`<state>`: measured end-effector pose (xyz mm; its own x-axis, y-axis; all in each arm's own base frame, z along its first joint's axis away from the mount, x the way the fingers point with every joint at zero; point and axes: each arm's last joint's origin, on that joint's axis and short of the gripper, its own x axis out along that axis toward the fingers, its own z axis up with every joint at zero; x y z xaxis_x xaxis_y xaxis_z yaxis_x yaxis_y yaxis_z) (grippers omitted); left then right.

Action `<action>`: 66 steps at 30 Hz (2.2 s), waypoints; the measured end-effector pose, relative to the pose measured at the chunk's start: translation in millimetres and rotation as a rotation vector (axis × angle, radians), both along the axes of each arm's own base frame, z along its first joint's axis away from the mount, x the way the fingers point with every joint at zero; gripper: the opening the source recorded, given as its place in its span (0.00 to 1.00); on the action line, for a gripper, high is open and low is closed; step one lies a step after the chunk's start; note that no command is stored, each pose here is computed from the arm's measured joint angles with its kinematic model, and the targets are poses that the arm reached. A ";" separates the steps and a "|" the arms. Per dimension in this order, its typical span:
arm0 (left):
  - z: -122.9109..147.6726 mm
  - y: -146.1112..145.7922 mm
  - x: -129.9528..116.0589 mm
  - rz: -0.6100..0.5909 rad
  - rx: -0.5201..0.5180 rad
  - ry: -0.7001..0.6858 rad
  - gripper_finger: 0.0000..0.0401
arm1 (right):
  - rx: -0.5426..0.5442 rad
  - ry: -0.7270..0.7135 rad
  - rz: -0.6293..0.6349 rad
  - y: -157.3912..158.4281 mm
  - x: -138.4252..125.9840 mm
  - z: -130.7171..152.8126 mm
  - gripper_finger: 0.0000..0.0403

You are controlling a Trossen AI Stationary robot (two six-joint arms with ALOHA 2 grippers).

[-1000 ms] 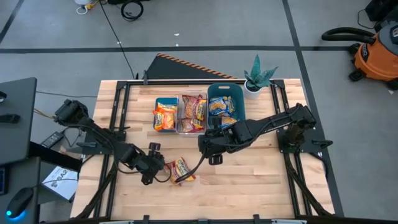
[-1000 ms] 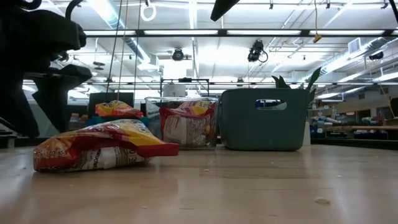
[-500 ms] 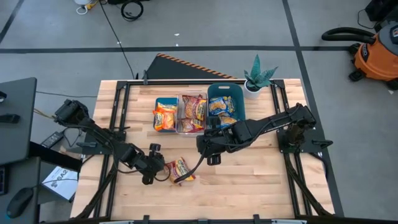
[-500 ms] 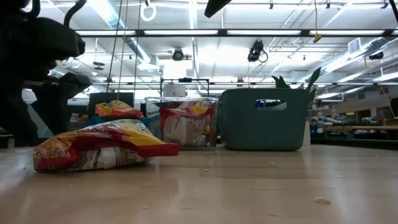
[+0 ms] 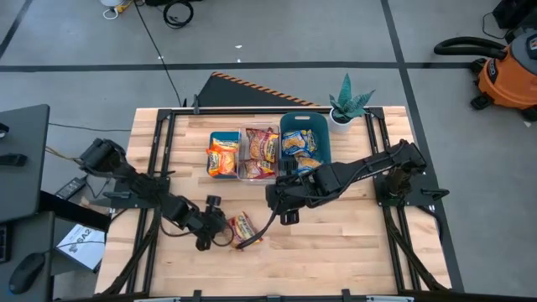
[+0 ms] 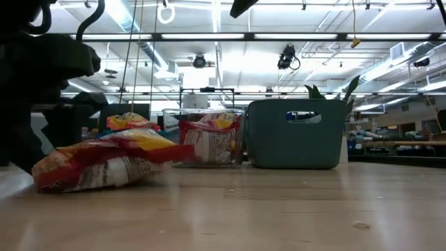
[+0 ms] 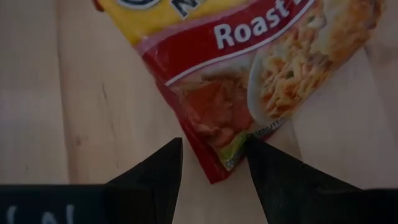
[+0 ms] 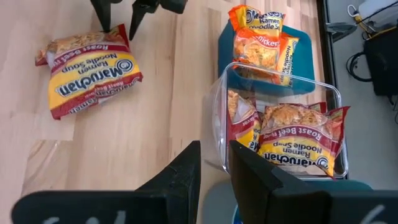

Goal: Sort Maruchan noodles
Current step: Put the red noodle pack into the transparent bin

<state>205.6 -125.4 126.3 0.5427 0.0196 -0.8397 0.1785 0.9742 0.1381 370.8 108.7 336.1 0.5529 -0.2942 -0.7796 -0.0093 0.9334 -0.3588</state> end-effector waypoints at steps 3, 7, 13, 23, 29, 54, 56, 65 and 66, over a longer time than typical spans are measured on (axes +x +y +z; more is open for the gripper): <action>-3.2 -1.7 2.4 -0.006 0.004 -0.005 0.47 | 0.000 0.000 0.004 1.6 -0.5 0.1 0.22; -3.3 -2.2 3.0 -0.008 -0.001 -0.008 0.45 | -0.001 -0.001 0.003 1.8 -0.5 0.1 0.22; -3.0 -2.4 2.9 -0.012 -0.008 -0.006 0.35 | -0.003 -0.002 0.002 1.7 -0.5 0.1 0.22; -2.8 -1.8 2.6 -0.032 0.015 -0.003 0.09 | -0.020 0.042 -0.005 3.2 -6.7 -1.1 0.22; 9.6 -3.1 5.1 -0.040 0.057 0.058 0.03 | -0.017 0.053 -0.022 3.0 -8.4 -1.8 0.22; 76.3 6.4 25.4 -0.056 0.234 0.078 0.04 | -0.101 0.048 -0.181 5.6 -33.3 29.5 0.22; 83.1 8.4 24.3 -0.048 0.235 0.045 0.04 | -0.094 0.047 -0.194 6.5 -35.0 30.4 0.22; 110.2 23.2 26.2 -0.020 0.228 -0.118 0.04 | -0.088 0.048 -0.230 7.3 -37.6 29.7 0.22; 112.9 24.9 28.8 -0.012 0.230 -0.149 0.04 | -0.090 0.046 -0.232 7.2 -37.6 29.8 0.22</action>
<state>234.4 -100.4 239.1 0.6612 0.1936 -0.7248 0.1512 0.9119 0.3815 333.2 115.9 365.8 0.4269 -0.4785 -0.7673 0.1828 0.8767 -0.4450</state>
